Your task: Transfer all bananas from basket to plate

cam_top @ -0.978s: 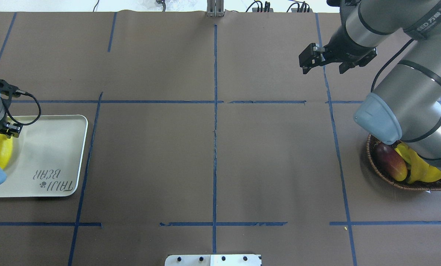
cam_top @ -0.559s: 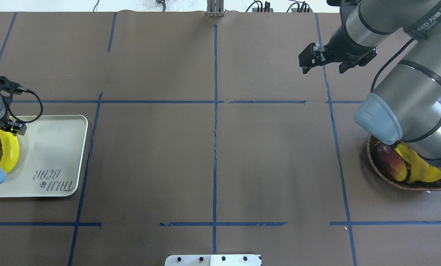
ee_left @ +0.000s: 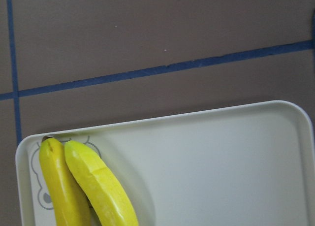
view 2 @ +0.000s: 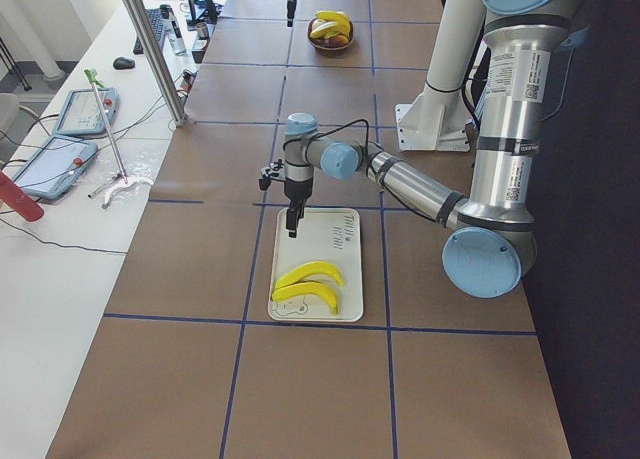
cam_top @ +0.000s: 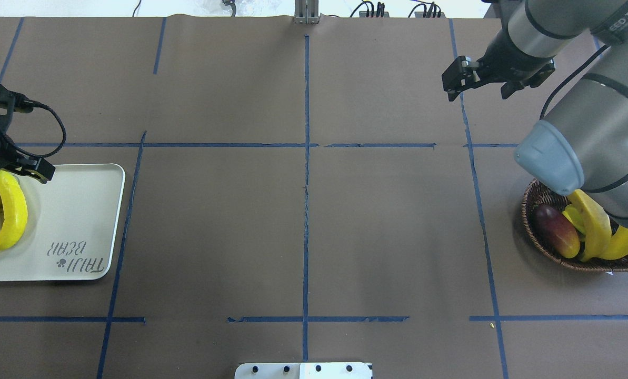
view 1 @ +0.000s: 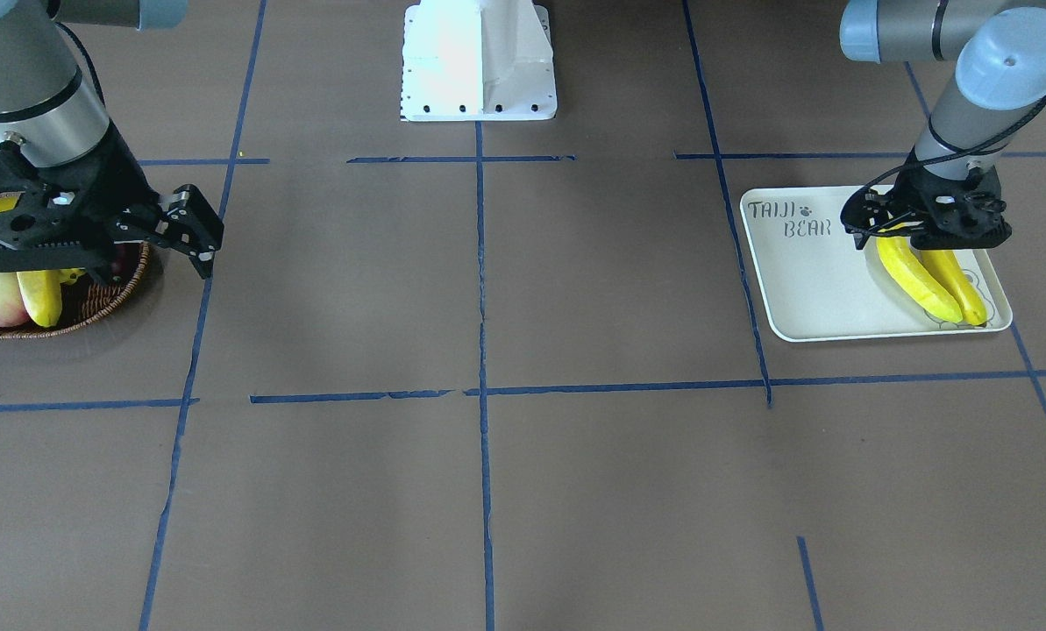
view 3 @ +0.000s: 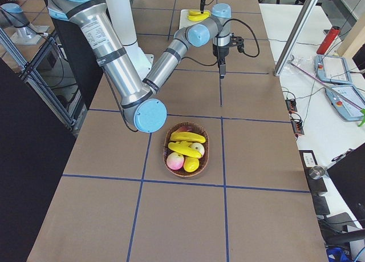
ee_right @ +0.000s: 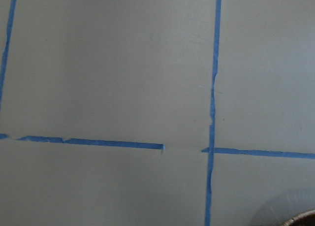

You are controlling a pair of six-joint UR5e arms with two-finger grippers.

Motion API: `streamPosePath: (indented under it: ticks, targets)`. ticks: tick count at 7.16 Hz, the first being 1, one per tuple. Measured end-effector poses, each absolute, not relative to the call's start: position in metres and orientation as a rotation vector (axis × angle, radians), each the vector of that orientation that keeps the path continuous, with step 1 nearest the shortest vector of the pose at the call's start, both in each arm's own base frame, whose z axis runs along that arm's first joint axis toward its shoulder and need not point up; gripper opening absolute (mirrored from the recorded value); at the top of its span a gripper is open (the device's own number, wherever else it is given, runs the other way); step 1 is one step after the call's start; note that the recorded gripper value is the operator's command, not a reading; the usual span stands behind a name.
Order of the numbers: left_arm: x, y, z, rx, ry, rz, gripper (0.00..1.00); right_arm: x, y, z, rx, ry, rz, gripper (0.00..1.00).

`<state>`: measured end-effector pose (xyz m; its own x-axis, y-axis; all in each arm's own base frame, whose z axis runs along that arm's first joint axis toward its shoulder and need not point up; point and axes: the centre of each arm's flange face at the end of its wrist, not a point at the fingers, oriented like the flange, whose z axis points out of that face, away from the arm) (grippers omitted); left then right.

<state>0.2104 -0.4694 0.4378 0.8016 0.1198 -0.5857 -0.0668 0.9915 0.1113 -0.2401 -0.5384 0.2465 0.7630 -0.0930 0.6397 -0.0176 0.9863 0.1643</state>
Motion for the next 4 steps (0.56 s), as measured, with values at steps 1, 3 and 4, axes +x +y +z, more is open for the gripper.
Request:
streamPosePath:
  ticks: [1,3,4]
  targets:
    - [0.196,-0.474,0.427,0.086,0.693,0.116,1.00,-0.221,-0.539,0.270,0.153,-0.675,-0.098,1.00]
    - [0.186,-0.487,0.393,0.045,0.823,0.096,1.00,-0.187,-0.525,0.324,0.104,-0.673,-0.177,1.00]
    - [0.191,-0.496,0.369,0.038,0.858,0.075,1.00,-0.177,-0.514,0.349,0.085,-0.671,-0.183,1.00]
